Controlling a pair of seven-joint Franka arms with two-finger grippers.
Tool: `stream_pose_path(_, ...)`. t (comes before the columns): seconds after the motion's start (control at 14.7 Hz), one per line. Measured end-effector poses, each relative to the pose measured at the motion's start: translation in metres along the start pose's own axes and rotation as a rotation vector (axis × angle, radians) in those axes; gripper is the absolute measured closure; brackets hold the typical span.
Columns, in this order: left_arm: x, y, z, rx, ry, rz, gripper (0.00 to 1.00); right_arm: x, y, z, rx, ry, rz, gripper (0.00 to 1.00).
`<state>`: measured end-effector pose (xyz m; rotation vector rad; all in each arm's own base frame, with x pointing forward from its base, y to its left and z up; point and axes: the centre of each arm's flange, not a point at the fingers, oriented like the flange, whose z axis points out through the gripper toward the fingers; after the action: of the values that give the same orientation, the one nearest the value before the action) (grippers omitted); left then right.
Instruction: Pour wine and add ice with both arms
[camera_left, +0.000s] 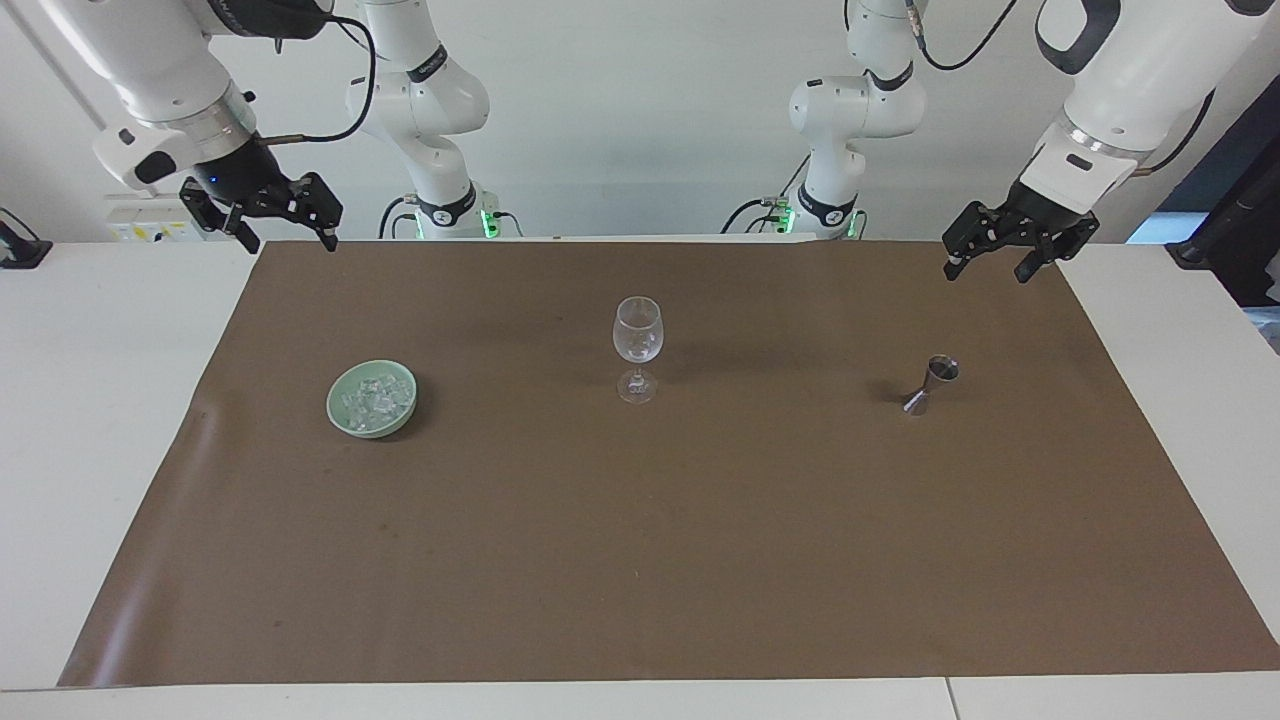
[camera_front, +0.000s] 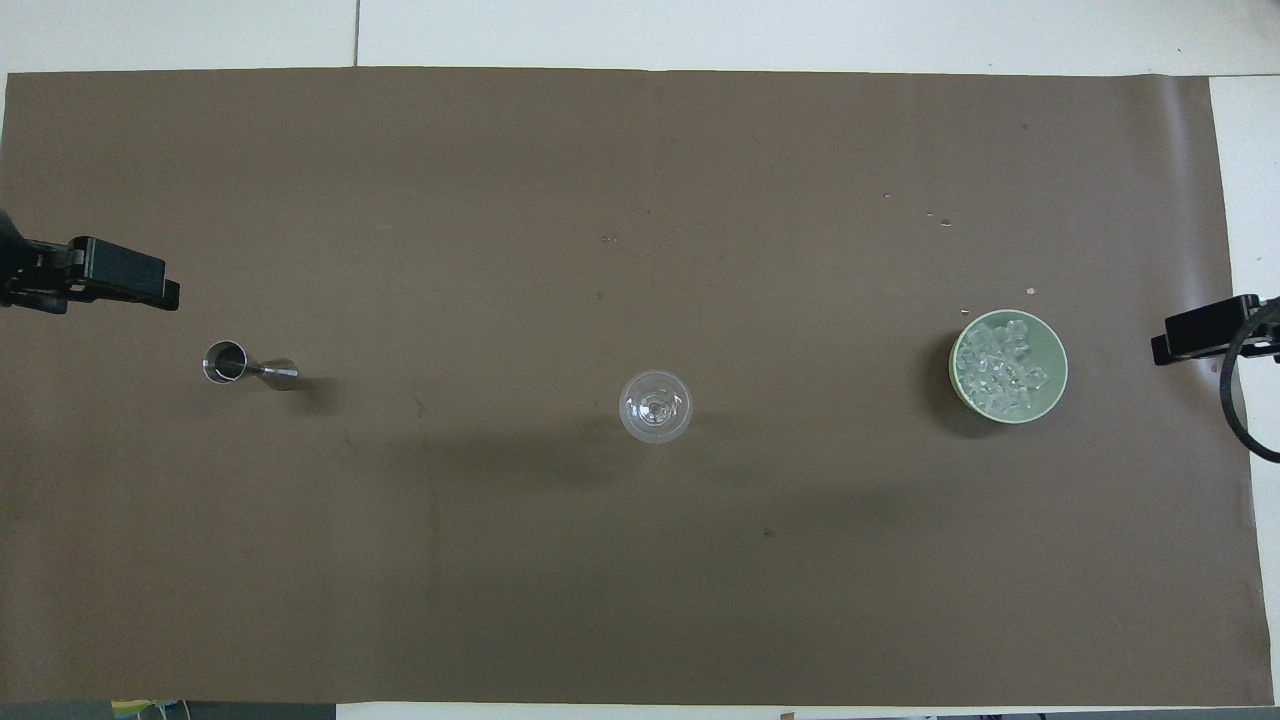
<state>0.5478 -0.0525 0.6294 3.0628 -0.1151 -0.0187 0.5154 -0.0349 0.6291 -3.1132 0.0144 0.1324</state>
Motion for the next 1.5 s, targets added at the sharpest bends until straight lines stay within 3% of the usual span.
stream_pose_path(1.5,0.000,0.000,0.000,0.000,0.000,0.000,0.00,0.000,-0.011,0.000,-0.003,-0.002,-0.019,0.00)
